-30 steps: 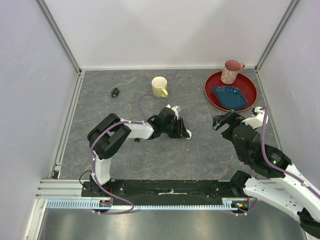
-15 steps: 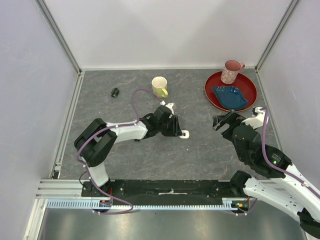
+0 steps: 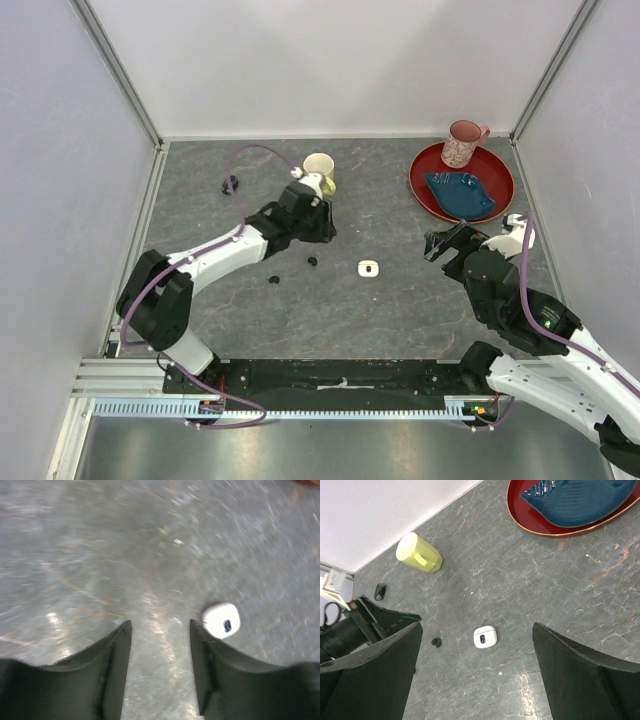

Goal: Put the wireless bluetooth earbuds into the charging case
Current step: Pick up the charging case at the center of the board.

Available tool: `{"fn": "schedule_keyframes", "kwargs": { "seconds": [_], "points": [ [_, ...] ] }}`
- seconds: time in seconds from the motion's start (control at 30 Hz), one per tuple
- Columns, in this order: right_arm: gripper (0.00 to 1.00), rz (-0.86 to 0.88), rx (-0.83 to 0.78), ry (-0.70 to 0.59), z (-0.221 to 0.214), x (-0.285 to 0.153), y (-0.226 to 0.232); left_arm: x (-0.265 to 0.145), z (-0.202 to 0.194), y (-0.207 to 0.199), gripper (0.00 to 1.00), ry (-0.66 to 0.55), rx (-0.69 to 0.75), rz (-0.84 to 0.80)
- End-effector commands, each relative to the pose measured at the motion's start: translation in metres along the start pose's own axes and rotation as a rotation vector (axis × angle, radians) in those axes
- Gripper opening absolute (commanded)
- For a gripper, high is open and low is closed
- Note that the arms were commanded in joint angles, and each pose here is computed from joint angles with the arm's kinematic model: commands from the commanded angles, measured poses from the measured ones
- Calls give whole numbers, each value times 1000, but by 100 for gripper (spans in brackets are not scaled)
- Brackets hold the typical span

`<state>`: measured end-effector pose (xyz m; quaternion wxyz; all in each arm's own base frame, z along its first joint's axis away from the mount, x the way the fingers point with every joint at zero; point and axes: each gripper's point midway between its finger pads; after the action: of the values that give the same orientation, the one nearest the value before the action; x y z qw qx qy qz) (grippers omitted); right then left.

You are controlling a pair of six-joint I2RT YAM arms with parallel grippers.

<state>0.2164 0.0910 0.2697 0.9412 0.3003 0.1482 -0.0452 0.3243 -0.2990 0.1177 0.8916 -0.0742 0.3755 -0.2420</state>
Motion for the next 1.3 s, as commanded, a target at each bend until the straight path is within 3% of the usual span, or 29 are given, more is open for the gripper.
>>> {"fn": "schedule_keyframes", "kwargs": {
  "seconds": [0.0,0.07,0.33,0.37,0.4,0.47,0.63,0.83,0.9,1.27],
  "points": [
    [98,-15,-11,-30,6,1,-3,-24,47,66,65,-81,41,125],
    [98,-18,-13,-33,6,2,-3,-31,58,82,73,-88,49,162],
    [98,-21,-57,-39,7,6,3,-50,104,179,80,-99,115,370],
    [98,-19,-58,-40,8,6,4,-48,105,184,86,-80,153,355],
    [98,-20,-66,-39,8,6,4,-52,118,192,87,-66,299,371],
    [98,-14,-70,-36,8,6,5,-50,115,219,88,-16,312,491],
    [98,-14,-90,-29,6,9,7,-48,129,271,90,17,280,499],
    [98,-21,-128,-8,-3,15,10,-24,105,319,89,153,263,511],
    [98,-20,-141,-2,-5,17,12,-19,104,330,83,177,240,511],
    [98,-9,-182,51,-21,27,21,24,105,362,83,179,156,483]
  ]
}}
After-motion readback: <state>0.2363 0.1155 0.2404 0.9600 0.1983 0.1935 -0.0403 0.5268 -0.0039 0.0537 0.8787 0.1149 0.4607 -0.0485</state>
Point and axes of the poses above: each gripper's point midway between its finger pads, its own x axis out along the fingers, its own y axis along the line the jaws close on, z = x × y, and after that the axes turned 1 degree about x, right-handed
